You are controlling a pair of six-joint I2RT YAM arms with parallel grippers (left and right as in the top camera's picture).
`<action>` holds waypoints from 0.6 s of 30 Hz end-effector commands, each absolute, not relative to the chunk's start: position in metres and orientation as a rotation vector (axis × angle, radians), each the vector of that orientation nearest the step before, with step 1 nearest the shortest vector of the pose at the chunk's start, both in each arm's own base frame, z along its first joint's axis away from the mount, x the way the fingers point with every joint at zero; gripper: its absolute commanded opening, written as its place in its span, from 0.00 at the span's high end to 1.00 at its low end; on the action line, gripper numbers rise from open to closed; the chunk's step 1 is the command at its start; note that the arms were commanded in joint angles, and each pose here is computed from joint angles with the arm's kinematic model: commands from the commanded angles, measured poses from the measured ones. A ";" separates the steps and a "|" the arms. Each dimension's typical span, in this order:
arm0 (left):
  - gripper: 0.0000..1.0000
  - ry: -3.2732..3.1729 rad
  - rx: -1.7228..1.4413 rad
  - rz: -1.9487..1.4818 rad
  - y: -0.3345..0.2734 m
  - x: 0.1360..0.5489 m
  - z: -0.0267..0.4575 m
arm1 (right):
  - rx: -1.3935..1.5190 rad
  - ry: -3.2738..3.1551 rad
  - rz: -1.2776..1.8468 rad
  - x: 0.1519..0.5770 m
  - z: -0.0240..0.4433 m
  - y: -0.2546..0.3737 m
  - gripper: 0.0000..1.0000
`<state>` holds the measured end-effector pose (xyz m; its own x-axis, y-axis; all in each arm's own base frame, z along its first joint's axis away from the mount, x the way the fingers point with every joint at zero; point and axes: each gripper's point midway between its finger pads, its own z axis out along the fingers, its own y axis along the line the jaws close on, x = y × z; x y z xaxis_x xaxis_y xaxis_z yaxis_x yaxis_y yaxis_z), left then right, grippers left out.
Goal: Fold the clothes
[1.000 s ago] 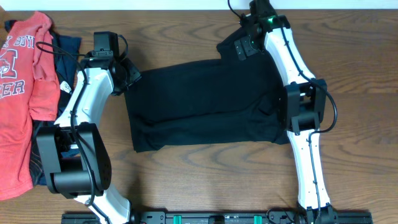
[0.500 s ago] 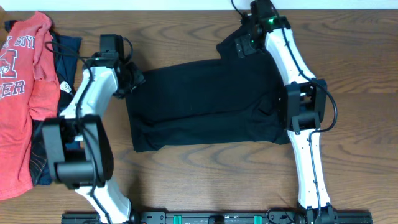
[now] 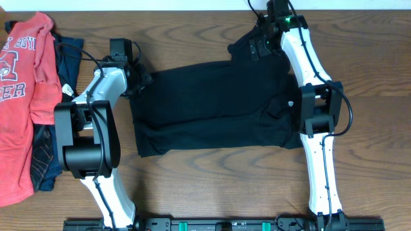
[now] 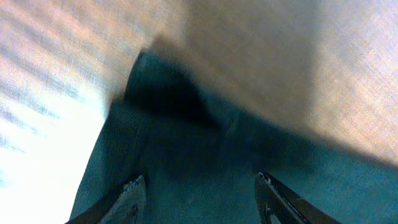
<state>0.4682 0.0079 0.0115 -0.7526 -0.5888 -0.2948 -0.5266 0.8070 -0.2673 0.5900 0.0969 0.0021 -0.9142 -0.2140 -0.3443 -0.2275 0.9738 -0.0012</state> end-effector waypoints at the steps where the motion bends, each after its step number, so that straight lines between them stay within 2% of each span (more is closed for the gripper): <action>1: 0.41 2.562 -0.869 -0.149 0.026 0.481 0.012 | -0.293 2.860 -0.002 0.579 -0.034 0.078 0.01; 9: 0.40 2.476 -0.892 -0.126 0.047 0.502 0.037 | -0.312 2.870 -0.006 0.576 -0.034 0.076 0.01; 13: 0.40 2.480 -0.915 -0.120 0.054 0.500 0.034 | -0.310 2.859 -0.004 0.578 -0.030 0.076 0.01; 18: 0.49 2.536 -0.933 -0.110 0.053 0.491 0.016 | -0.320 2.802 -0.006 0.587 -0.004 0.077 0.01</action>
